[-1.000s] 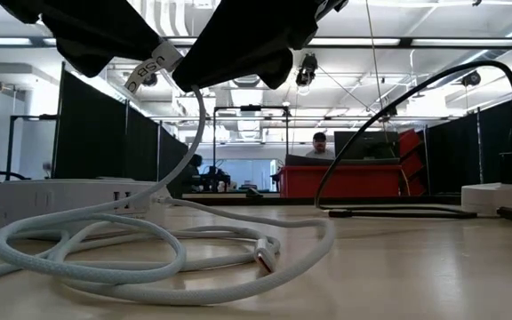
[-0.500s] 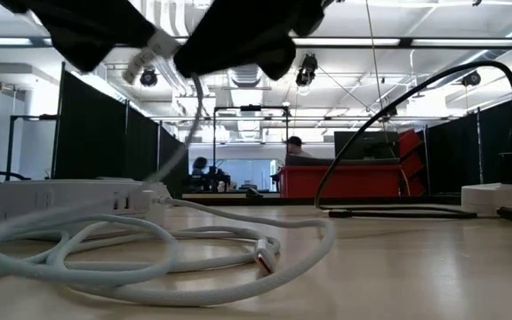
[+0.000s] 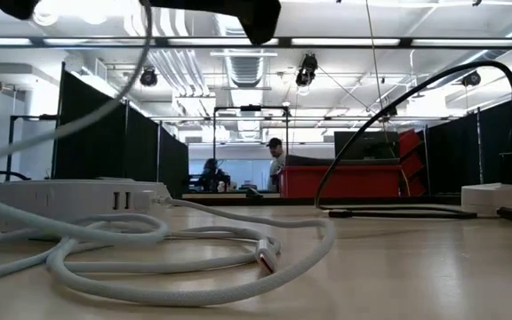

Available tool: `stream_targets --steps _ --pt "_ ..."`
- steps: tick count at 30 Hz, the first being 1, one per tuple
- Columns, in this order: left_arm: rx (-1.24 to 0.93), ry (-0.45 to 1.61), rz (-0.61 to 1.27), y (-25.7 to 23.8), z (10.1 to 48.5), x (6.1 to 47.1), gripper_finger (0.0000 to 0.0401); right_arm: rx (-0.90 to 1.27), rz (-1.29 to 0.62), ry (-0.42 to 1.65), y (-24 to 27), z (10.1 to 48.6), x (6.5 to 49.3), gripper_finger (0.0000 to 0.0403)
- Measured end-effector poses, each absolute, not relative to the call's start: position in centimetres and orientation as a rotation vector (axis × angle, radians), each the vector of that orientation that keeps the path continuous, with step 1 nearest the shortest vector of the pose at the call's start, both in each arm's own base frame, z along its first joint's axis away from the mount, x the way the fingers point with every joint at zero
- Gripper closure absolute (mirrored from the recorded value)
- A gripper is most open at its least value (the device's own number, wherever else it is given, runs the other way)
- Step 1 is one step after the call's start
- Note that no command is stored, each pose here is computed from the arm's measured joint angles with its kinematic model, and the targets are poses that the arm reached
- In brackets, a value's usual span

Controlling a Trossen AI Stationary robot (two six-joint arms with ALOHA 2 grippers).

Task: Insert USB
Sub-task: Insert the light blue charger cable into the left white outlet extension

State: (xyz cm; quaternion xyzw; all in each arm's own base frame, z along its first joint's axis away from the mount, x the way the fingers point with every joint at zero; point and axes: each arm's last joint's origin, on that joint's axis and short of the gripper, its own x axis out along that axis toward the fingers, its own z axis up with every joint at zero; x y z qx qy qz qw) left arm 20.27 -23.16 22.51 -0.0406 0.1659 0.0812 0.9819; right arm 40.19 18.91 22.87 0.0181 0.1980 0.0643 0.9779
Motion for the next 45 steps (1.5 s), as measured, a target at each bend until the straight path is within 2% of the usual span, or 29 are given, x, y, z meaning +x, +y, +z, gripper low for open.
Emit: stream_targets --steps 10,15,29,45 --pt "-0.045 0.258 0.192 -24.3 22.8 18.6 0.0399 0.048 0.157 0.189 19.2 22.6 40.9 0.0239" --pt "-0.041 0.259 0.188 -24.3 22.9 18.7 0.0399 0.024 0.149 0.192 18.9 21.3 41.5 0.0252" --pt "-0.045 0.269 0.172 -24.4 22.9 18.7 0.0399 0.038 0.188 0.128 18.2 22.1 41.9 0.0292" --pt "-0.036 0.289 0.16 -23.9 22.9 19.4 0.0399 0.028 0.191 0.151 18.2 21.8 41.9 0.0339"
